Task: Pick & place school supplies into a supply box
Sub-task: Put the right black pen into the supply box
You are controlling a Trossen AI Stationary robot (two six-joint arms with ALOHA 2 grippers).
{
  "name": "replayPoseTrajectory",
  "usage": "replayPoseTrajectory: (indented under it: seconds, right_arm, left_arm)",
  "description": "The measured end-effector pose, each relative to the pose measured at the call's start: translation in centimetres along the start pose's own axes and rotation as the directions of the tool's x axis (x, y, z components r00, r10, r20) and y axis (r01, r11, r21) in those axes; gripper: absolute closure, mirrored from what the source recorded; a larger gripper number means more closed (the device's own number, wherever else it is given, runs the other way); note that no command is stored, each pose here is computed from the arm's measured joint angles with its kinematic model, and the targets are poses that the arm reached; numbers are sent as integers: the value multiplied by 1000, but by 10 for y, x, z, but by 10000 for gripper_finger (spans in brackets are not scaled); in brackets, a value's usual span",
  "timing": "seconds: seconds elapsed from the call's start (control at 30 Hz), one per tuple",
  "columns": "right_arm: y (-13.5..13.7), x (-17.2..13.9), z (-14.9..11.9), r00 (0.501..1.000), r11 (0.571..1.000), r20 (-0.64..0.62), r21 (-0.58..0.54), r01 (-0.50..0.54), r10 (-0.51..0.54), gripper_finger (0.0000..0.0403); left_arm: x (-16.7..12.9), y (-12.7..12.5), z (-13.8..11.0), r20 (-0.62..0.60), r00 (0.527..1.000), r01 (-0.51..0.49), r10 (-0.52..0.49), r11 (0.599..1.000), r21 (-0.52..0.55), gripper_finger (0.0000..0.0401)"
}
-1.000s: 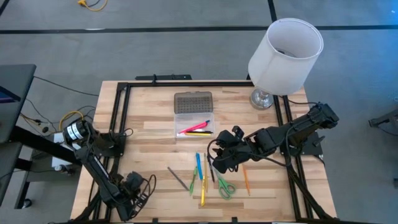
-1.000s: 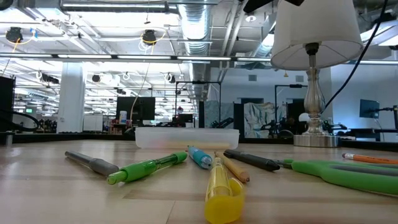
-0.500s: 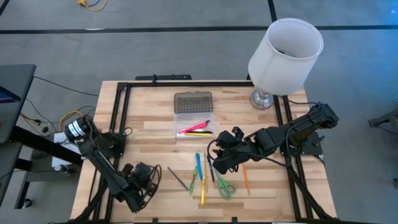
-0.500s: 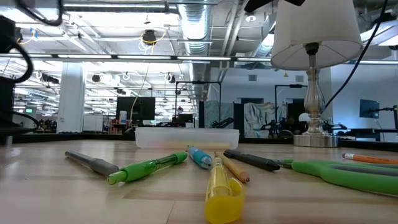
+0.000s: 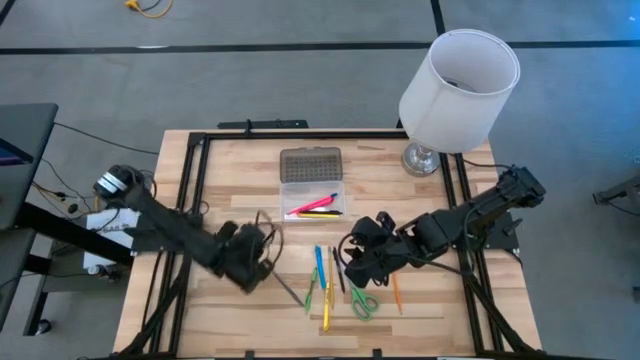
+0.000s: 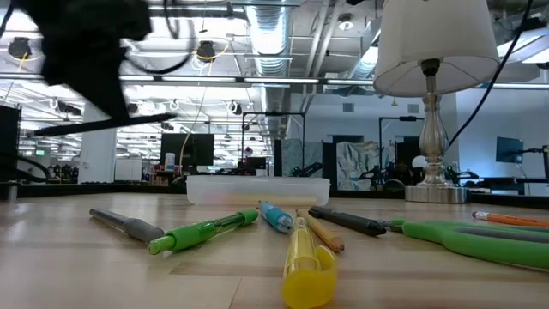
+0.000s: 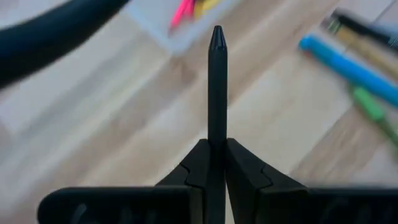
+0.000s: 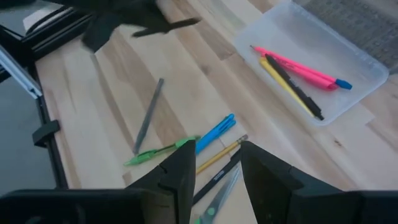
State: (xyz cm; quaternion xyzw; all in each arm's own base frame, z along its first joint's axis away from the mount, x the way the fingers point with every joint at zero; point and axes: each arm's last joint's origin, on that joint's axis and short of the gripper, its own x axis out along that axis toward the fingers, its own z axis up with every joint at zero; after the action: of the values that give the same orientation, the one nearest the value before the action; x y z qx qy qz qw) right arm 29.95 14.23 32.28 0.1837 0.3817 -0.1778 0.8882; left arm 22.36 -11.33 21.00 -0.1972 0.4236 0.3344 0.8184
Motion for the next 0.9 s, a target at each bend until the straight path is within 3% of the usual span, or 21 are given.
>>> replayPoseTrajectory:
  seconds: [0.27,0.47,0.73,0.9]
  right_arm:
    - [8,-7,-9,999,999,41,49,7,-9,284]
    - [11,-11,-14,995,996,96,86,25,-33,284]
    - [15,-16,-18,987,993,152,111,43,-60,284]
    - [15,-16,-19,987,993,151,108,42,-58,284]
  left_arm:
    - [24,11,67,77,991,97,-108,986,135,380]
    - [46,16,106,142,967,186,-211,968,171,379]
    - [71,28,137,249,947,128,-202,951,283,379]
    - [98,33,145,203,960,129,-195,945,302,379]
